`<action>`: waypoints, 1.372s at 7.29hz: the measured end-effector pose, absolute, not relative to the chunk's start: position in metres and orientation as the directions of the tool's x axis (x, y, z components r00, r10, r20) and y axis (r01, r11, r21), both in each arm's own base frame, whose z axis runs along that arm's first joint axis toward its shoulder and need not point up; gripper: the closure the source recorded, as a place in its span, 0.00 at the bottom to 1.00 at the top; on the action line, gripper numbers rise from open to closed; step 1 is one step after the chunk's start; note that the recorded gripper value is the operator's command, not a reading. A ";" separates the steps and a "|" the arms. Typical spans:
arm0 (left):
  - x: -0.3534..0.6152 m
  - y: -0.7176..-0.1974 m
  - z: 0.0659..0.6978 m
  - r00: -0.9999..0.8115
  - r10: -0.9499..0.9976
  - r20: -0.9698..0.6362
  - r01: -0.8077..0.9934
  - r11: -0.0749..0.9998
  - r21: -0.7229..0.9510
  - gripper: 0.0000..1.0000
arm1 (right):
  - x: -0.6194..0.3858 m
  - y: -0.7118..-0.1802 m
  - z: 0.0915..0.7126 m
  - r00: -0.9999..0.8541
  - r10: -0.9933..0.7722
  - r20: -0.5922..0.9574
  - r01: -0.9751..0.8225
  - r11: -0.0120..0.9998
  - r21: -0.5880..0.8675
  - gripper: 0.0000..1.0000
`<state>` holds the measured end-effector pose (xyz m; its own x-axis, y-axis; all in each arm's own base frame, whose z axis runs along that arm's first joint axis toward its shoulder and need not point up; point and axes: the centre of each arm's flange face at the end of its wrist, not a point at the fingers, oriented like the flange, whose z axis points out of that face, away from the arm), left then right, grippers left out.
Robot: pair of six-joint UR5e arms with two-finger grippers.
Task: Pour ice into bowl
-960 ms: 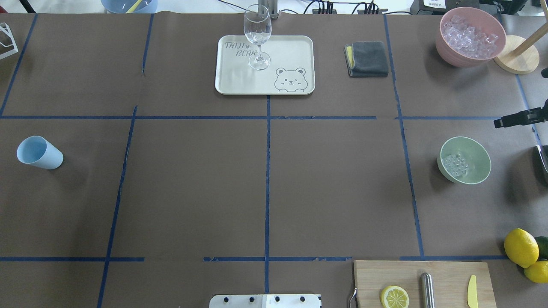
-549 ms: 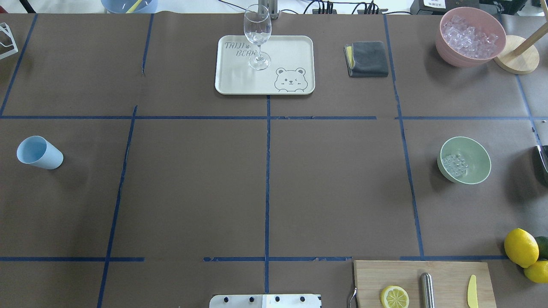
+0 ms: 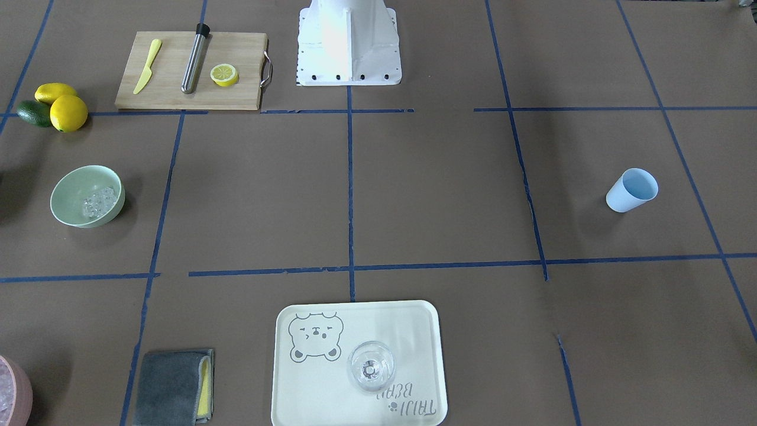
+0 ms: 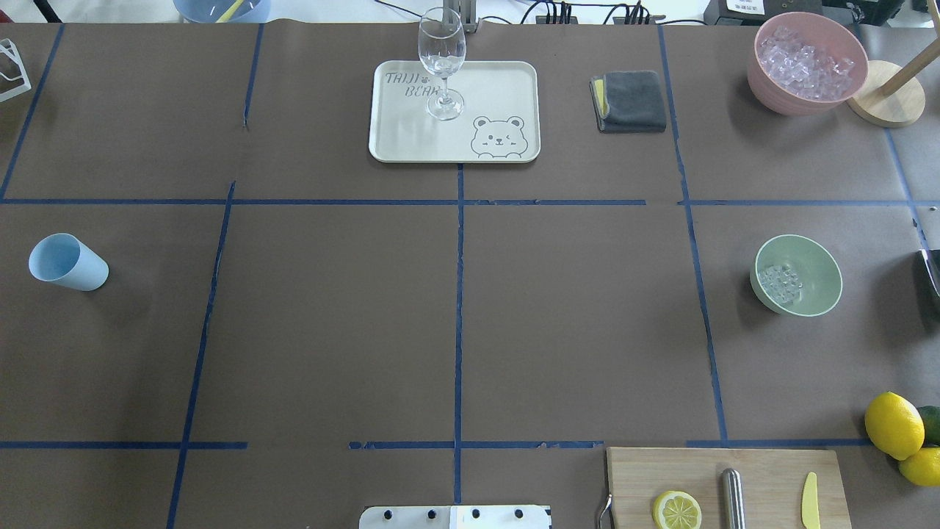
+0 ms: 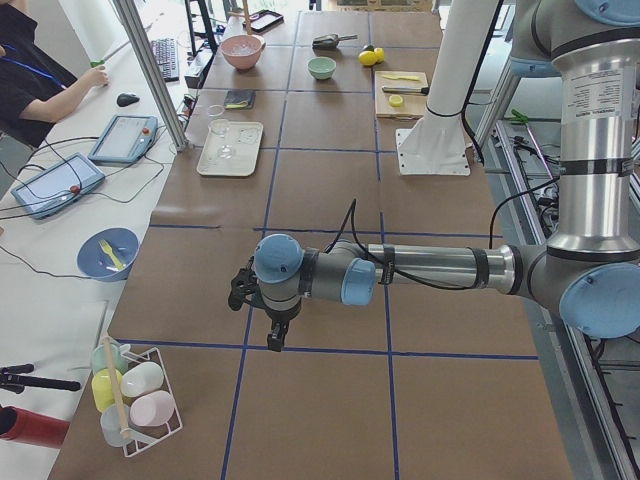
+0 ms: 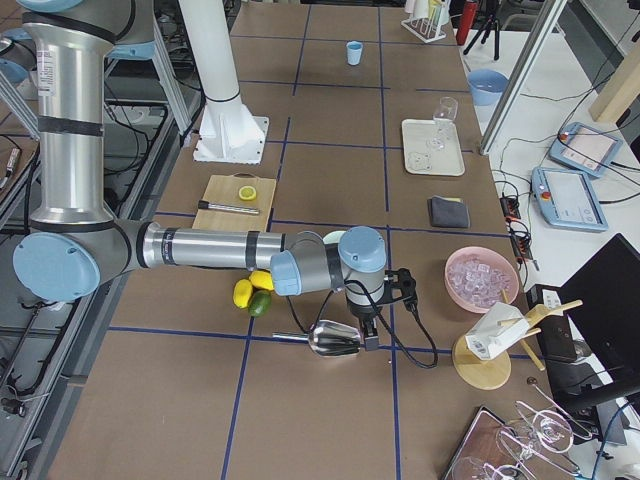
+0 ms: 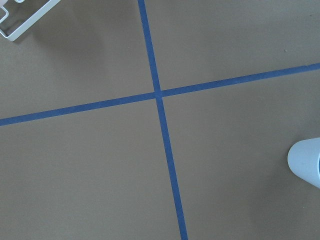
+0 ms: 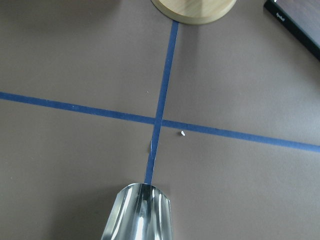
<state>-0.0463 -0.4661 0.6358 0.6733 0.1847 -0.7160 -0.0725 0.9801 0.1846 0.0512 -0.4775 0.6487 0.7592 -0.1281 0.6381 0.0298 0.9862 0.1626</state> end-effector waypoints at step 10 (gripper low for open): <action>-0.045 -0.467 0.635 0.675 0.187 -0.714 -0.076 0.980 0.185 0.00 | 0.030 -0.485 0.637 0.714 -0.051 0.698 0.054 0.998 0.017 0.00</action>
<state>-0.0451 -0.4672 0.6354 0.6747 0.1867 -0.7141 -0.0756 0.9799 0.1848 0.0305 -0.4853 0.6366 0.7139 -0.0507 0.6984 0.0541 0.9984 0.0172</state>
